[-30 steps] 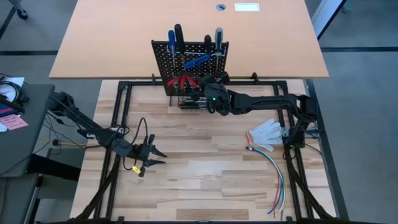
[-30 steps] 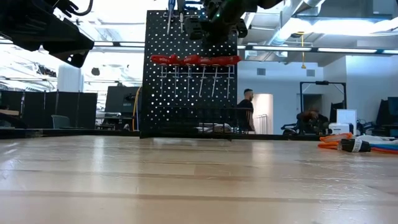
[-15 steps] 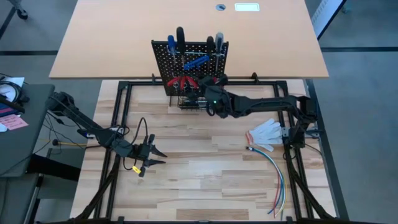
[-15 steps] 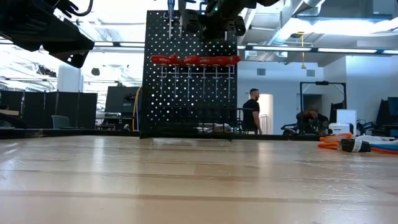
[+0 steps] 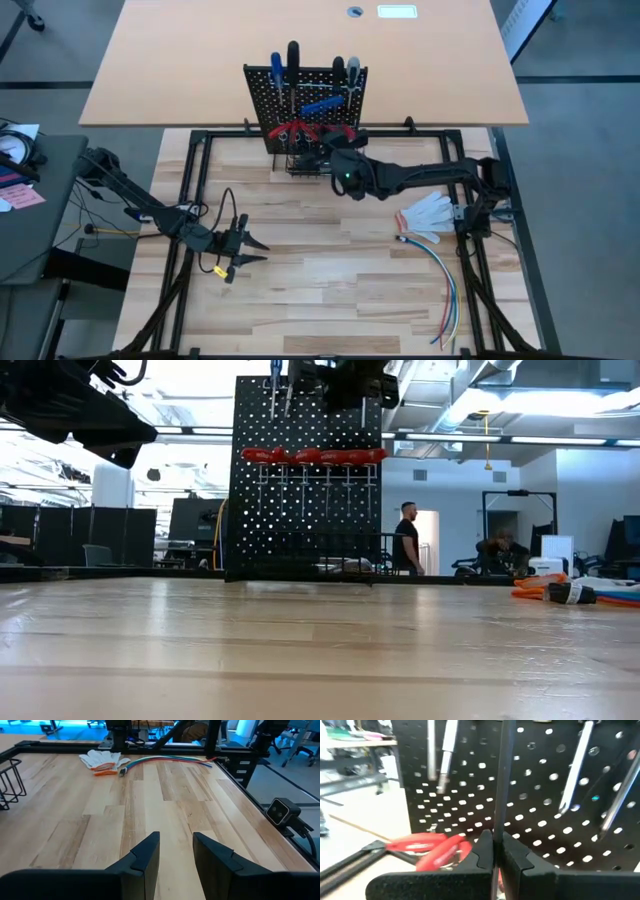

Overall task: Hang tools onto peg board
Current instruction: Hang the blue pick tool on the pegboard, then return to Home Position

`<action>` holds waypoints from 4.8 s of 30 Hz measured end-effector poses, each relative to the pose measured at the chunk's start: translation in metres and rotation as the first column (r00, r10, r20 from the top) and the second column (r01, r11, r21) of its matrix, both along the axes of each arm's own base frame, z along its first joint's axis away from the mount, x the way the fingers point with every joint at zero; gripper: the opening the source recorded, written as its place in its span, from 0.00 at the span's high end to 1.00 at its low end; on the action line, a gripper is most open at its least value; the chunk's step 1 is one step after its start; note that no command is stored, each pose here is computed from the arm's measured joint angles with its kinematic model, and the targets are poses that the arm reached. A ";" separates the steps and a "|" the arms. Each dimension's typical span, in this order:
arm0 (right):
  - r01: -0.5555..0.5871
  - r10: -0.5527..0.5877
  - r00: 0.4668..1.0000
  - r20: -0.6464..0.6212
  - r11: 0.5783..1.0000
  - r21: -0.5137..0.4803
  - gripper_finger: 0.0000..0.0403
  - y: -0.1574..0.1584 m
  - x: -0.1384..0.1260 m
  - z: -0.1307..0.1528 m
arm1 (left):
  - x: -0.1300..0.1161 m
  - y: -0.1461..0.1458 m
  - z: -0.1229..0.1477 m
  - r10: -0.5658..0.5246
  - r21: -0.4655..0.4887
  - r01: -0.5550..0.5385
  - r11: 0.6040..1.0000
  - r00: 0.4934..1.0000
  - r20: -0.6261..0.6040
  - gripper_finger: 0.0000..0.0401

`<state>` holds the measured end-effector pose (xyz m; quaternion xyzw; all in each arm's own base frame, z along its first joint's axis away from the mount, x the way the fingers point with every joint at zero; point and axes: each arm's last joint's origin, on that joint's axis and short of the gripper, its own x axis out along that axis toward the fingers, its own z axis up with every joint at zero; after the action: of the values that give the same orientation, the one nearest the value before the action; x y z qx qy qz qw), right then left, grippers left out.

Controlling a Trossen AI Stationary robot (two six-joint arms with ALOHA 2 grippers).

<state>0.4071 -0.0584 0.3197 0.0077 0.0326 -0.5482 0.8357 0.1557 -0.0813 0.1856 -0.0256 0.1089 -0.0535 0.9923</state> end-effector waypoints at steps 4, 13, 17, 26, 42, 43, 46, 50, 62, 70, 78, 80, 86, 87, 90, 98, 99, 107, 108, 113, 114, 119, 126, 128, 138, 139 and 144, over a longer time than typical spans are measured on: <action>-0.020 0.018 0.999 0.047 0.999 0.027 0.97 0.010 0.002 0.003 | 0.000 0.000 0.000 0.006 0.001 -0.006 1.000 1.000 0.002 0.72; -0.019 0.014 0.999 0.045 0.994 0.109 0.97 0.018 0.021 0.023 | 0.000 0.000 0.001 0.010 0.007 -0.010 1.000 1.000 0.015 0.72; 0.002 -0.002 1.000 -0.002 0.987 0.161 0.97 0.018 0.032 0.021 | 0.000 0.000 0.001 0.011 0.007 -0.011 1.000 1.000 0.015 0.72; 0.050 -0.054 0.999 0.011 0.976 0.213 0.97 0.005 0.042 0.015 | 0.000 0.000 0.001 0.008 0.008 -0.008 1.000 1.000 0.008 0.72; 0.085 -0.083 0.996 -0.018 0.952 0.293 0.97 -0.030 0.034 0.007 | 0.000 0.000 0.001 0.008 0.003 -0.008 1.000 1.000 0.009 0.72; 0.084 -0.083 0.996 -0.016 0.951 0.296 0.97 -0.031 0.034 0.007 | 0.000 0.000 0.001 0.008 0.003 -0.008 1.000 1.000 0.009 0.72; 0.082 -0.082 0.997 -0.014 0.949 0.304 0.97 -0.034 0.033 0.007 | 0.000 0.000 0.001 0.008 0.003 -0.008 1.000 1.000 0.008 0.72; 0.084 -0.087 0.996 -0.003 0.949 0.304 0.97 -0.037 0.033 0.008 | 0.000 0.000 0.001 0.009 0.000 -0.009 1.000 1.000 0.008 0.72; 0.094 -0.114 0.992 0.045 0.943 0.318 0.97 -0.046 0.032 0.009 | 0.000 0.000 0.001 0.009 -0.002 -0.009 1.000 1.000 0.008 0.72; 0.094 -0.127 0.988 0.082 0.941 0.324 0.97 -0.049 0.032 0.010 | 0.000 0.000 0.001 0.009 -0.005 -0.009 1.000 1.000 0.007 0.72; 0.099 -0.132 0.988 0.080 0.941 0.325 0.97 -0.052 0.032 0.010 | 0.000 0.000 0.001 0.010 -0.008 -0.010 1.000 1.000 0.007 0.72; 0.099 -0.125 0.990 0.060 0.940 0.326 0.97 -0.053 0.031 0.009 | 0.000 0.000 0.001 0.010 -0.009 -0.010 1.000 1.000 0.007 0.72; 0.120 -0.123 0.992 -0.012 0.937 0.327 0.97 -0.055 0.028 0.004 | 0.000 0.000 0.001 0.010 -0.012 -0.010 1.000 1.000 0.006 0.72; 0.124 -0.123 0.992 -0.024 0.937 0.327 0.97 -0.055 0.028 0.004 | 0.000 0.000 0.001 0.010 -0.012 -0.010 1.000 1.000 0.006 0.72; 0.128 -0.115 0.992 -0.061 0.940 0.315 0.95 -0.055 0.027 0.003 | 0.000 0.000 0.001 0.010 -0.012 -0.010 1.000 1.000 0.006 0.72; 0.121 -0.073 0.982 -0.176 0.953 0.276 0.76 -0.057 0.028 -0.002 | 0.000 0.000 0.001 0.010 -0.012 -0.010 1.000 1.000 0.005 0.72; 0.118 -0.070 0.981 -0.179 0.956 0.270 0.73 -0.056 0.027 0.000 | 0.000 0.000 0.001 0.010 -0.012 -0.010 1.000 1.000 0.005 0.72; 0.033 0.024 0.963 -0.267 0.978 0.207 0.52 -0.034 0.029 0.012 | 0.000 0.000 0.000 0.011 -0.012 -0.011 1.000 1.000 -0.001 0.72; 0.019 0.036 0.962 -0.270 0.980 0.199 0.50 -0.030 0.027 0.016 | 0.000 0.000 0.000 0.011 -0.012 -0.011 1.000 1.000 0.000 0.72; -0.021 0.078 0.951 -0.300 0.982 0.187 0.49 -0.014 0.013 0.037 | 0.000 0.000 0.000 0.011 -0.012 -0.011 1.000 1.000 -0.001 0.72; -0.029 0.088 0.944 -0.317 0.982 0.187 0.49 -0.010 0.010 0.040 | 0.000 0.000 0.000 0.011 -0.012 -0.011 1.000 1.000 -0.002 0.72; -0.075 0.153 0.896 -0.416 0.977 0.199 0.51 0.019 -0.012 0.054 | 0.000 0.000 -0.001 0.005 -0.014 -0.005 1.000 1.000 -0.006 0.72; -0.153 0.283 0.710 -0.645 0.956 0.251 0.56 0.090 -0.044 0.033 | -0.002 -0.002 -0.001 -0.013 -0.009 0.013 1.000 1.000 -0.010 0.72; -0.159 0.305 0.658 -0.688 0.950 0.269 0.58 0.113 -0.057 0.016 | -0.003 -0.005 0.000 -0.032 -0.002 0.032 0.999 0.999 -0.001 0.72; -0.279 0.487 0.768 -0.415 0.838 0.468 0.77 0.176 -0.141 -0.058 | -0.012 -0.004 0.016 -0.051 -0.048 0.055 0.997 0.994 0.094 0.72; -0.321 0.525 0.777 -0.347 0.805 0.499 0.80 0.176 -0.145 -0.064 | -0.013 -0.003 0.017 -0.047 -0.053 0.052 0.997 0.994 0.103 0.72; -0.570 0.698 0.713 -0.064 0.630 0.528 0.93 0.160 -0.146 -0.097 | -0.012 0.004 0.020 -0.010 -0.064 0.018 0.998 0.993 0.120 0.72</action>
<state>0.2608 0.1015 0.2229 0.1259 0.2757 -0.1859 0.9346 0.1440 -0.0777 0.2060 -0.0538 0.0474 -0.0654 0.9953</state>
